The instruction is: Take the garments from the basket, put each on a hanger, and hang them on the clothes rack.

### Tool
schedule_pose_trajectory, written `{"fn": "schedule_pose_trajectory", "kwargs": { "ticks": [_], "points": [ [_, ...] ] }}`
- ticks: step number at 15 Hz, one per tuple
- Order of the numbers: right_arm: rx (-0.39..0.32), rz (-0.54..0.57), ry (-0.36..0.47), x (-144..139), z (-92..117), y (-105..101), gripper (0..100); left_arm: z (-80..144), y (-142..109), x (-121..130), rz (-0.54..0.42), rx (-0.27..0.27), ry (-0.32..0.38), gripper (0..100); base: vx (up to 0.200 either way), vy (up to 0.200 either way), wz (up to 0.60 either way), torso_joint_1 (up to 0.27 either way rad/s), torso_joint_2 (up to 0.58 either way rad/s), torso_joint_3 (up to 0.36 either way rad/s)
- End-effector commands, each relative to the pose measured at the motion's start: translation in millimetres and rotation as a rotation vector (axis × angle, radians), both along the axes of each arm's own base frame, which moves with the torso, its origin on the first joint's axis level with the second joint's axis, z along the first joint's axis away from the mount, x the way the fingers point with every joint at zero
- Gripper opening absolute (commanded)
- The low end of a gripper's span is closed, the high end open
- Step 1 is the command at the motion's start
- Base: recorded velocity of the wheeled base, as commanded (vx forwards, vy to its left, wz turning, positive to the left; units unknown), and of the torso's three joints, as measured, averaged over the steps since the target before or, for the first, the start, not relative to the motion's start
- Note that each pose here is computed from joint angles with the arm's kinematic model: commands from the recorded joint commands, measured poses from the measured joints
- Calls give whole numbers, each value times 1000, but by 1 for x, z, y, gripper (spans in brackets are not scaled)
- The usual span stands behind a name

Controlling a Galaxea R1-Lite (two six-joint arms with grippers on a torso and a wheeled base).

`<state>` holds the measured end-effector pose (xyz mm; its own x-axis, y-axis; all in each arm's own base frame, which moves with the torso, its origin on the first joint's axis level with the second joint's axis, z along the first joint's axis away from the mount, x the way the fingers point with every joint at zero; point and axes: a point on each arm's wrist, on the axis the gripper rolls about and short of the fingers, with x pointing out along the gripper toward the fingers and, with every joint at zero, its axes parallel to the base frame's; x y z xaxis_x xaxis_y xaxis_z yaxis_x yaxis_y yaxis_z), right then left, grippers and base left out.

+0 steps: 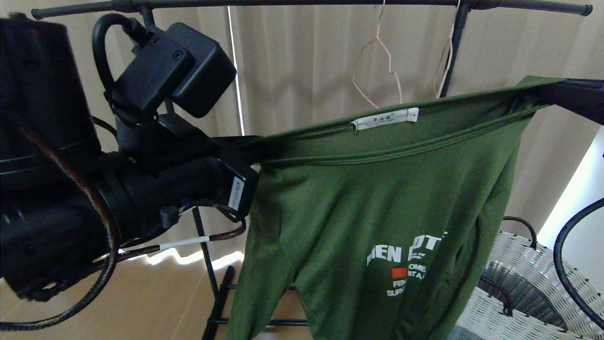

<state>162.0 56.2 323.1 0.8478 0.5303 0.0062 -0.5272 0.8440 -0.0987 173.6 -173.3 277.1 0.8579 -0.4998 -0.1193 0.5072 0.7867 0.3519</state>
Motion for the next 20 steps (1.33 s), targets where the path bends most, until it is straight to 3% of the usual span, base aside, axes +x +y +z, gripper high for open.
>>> {"fn": "schedule_pose_trajectory", "kwargs": {
  "ticks": [1, 3, 5, 8, 10, 14, 20],
  "points": [
    [-14, -4, 46, 15, -9, 5, 0, 5, 13, -12, 3, 24, 22, 0, 0, 0, 0, 0, 0, 0],
    [-25, -37, 81, 26, -16, 7, 0, 11, 23, -20, 6, 60, 62, 0, 0, 0, 0, 0, 0, 0],
    [-32, -54, 104, 34, -20, 11, 0, 25, 24, -17, 21, 26, 32, 0, 0, 0, 0, 0, 0, 0],
    [-9, -64, 42, 48, -17, 15, 0, 48, 16, -9, 21, -21, -15, 0, 0, 0, 0, 0, 0, 0],
    [1, -93, 14, 59, -16, 18, 0, 55, 13, 1, 42, -15, -39, 0, 0, 0, 0, 0, 0, 0],
    [7, -73, -1, 66, -15, 27, 0, 51, 13, 8, 57, 21, -42, 0, 0, 0, 0, 0, 0, 0],
    [6, -86, -3, 55, -14, 23, 0, 41, 14, 7, 58, 38, -21, 0, 0, 0, 0, 0, 0, 0]
  ]
}}
